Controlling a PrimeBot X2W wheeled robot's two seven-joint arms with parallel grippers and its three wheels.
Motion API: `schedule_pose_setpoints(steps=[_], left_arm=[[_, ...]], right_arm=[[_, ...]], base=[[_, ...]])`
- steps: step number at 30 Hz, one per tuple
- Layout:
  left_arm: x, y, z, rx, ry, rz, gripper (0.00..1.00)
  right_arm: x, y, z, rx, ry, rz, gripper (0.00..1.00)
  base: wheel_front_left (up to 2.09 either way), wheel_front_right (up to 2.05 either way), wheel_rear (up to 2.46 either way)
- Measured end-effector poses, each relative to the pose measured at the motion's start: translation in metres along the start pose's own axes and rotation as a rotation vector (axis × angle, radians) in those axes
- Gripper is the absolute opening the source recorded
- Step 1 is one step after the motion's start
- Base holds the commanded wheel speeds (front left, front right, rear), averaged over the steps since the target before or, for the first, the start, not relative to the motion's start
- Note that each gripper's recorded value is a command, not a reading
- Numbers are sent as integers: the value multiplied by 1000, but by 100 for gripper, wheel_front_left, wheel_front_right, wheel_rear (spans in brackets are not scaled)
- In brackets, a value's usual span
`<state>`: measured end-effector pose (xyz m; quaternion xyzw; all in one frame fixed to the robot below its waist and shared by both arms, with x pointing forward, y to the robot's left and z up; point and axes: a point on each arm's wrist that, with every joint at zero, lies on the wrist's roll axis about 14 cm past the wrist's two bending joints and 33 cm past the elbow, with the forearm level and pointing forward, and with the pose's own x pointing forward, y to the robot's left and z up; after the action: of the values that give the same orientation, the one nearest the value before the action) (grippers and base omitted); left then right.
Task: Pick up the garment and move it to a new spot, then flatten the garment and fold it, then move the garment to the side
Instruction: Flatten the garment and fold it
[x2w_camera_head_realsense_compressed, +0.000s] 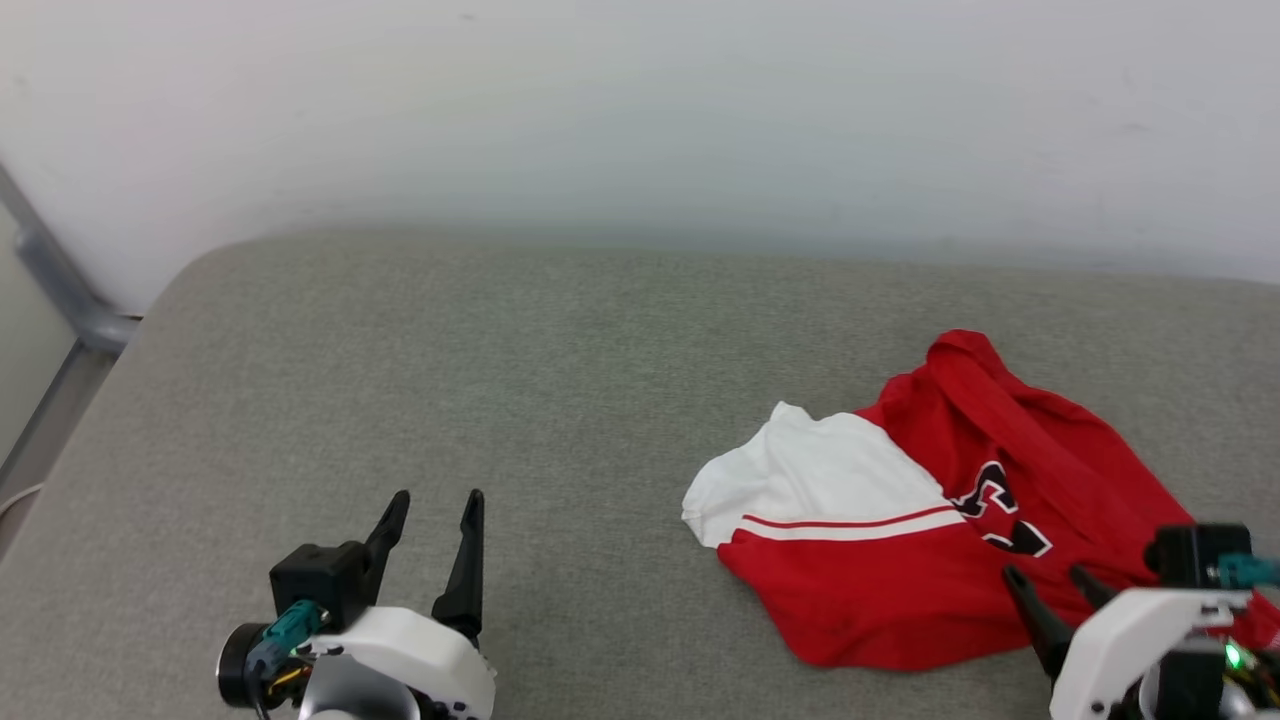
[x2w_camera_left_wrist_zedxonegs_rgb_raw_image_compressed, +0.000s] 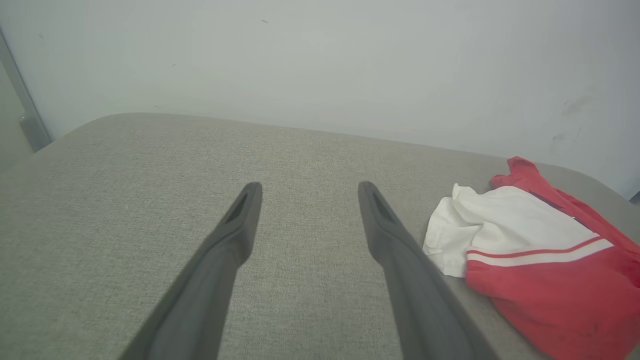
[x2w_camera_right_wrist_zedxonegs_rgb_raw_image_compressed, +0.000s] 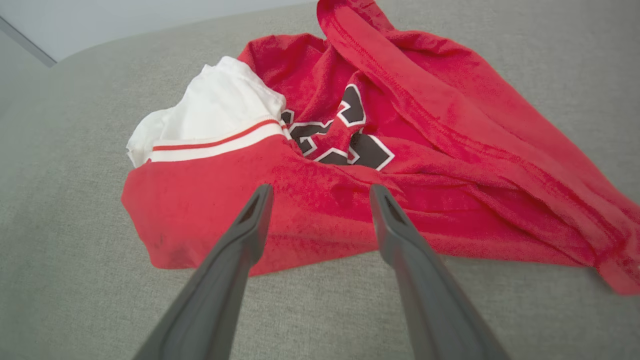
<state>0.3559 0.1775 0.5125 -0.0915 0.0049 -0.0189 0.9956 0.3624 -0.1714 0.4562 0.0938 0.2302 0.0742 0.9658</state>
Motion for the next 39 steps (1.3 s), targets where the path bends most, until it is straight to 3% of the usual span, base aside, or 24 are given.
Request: schedule_pose_setpoints(steps=[11,18,19,20,21,30,33,39], left_arm=[[7,15,-5,-28,-5,61,100],[12,27,-19,-38,25,106,100],[13,30,-21,-36,28,112,100],[13,32,-23,-35,32,118,100],[13,33,-24,-34,37,124,100],[18,20,-20,-34,19,76,100],[17,15,-20,-33,20,61,100],[20,2,-18,-34,24,19,100]], right_arm=[[68,34,19,-201,245,160,100],[102,50,-2,-279,391,230,100],[105,53,-5,-284,404,241,68],[107,55,-8,-283,415,250,25],[108,56,-9,-278,420,258,0],[80,57,72,-356,118,263,0],[58,65,60,-390,116,291,0],[9,87,-2,-368,223,379,0]], base=[[0,0,0],[0,0,0],[0,0,0],[0,0,0],[0,0,0],[0,0,0],[0,0,0],[0,0,0]])
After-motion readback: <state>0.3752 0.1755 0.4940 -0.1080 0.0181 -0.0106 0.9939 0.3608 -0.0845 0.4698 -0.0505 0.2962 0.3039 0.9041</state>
